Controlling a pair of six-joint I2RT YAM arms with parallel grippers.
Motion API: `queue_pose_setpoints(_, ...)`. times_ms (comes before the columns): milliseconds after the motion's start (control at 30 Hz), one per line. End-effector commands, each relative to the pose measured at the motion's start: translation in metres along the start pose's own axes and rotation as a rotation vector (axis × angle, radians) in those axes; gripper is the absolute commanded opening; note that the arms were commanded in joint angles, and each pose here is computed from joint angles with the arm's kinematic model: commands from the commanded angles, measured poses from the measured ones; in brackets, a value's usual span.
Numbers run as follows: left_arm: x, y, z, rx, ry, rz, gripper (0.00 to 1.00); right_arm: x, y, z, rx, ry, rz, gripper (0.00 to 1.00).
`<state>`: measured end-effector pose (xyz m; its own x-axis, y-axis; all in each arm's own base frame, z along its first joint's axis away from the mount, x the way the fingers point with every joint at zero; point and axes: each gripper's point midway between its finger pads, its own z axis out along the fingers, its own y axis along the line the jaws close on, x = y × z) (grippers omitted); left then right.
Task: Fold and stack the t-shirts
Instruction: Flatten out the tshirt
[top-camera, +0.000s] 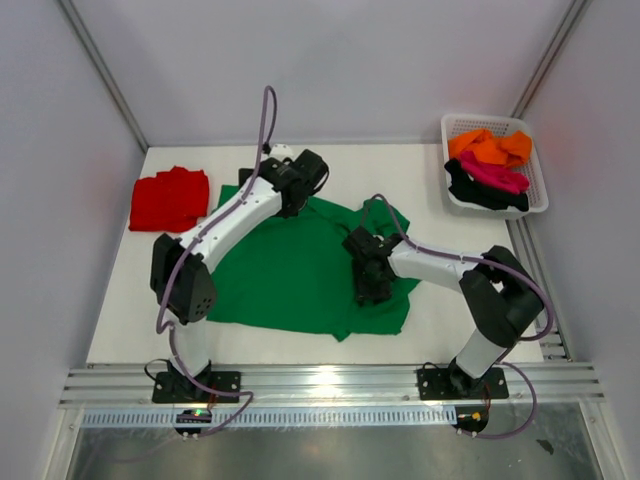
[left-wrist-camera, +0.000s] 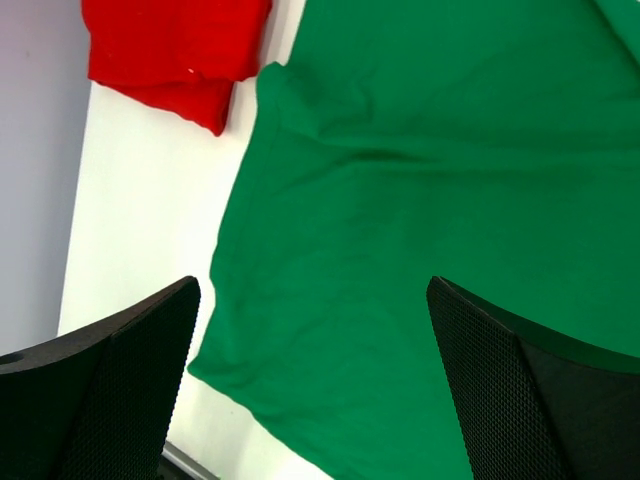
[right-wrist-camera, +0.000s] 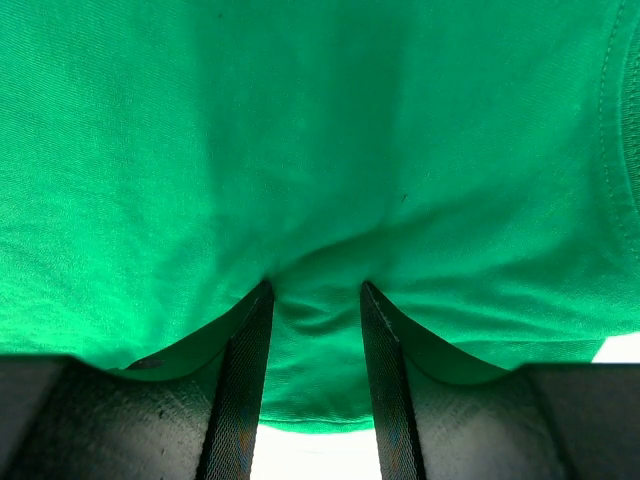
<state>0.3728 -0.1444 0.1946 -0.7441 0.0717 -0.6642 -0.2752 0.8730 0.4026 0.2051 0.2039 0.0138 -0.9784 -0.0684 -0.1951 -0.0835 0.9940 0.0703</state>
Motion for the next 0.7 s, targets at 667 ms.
queue_pose_setpoints(667,-0.056,0.044,-0.039,-0.023,-0.151,-0.131,0.98,0.079,-0.033,-0.038,-0.046,0.102,0.103,0.44)
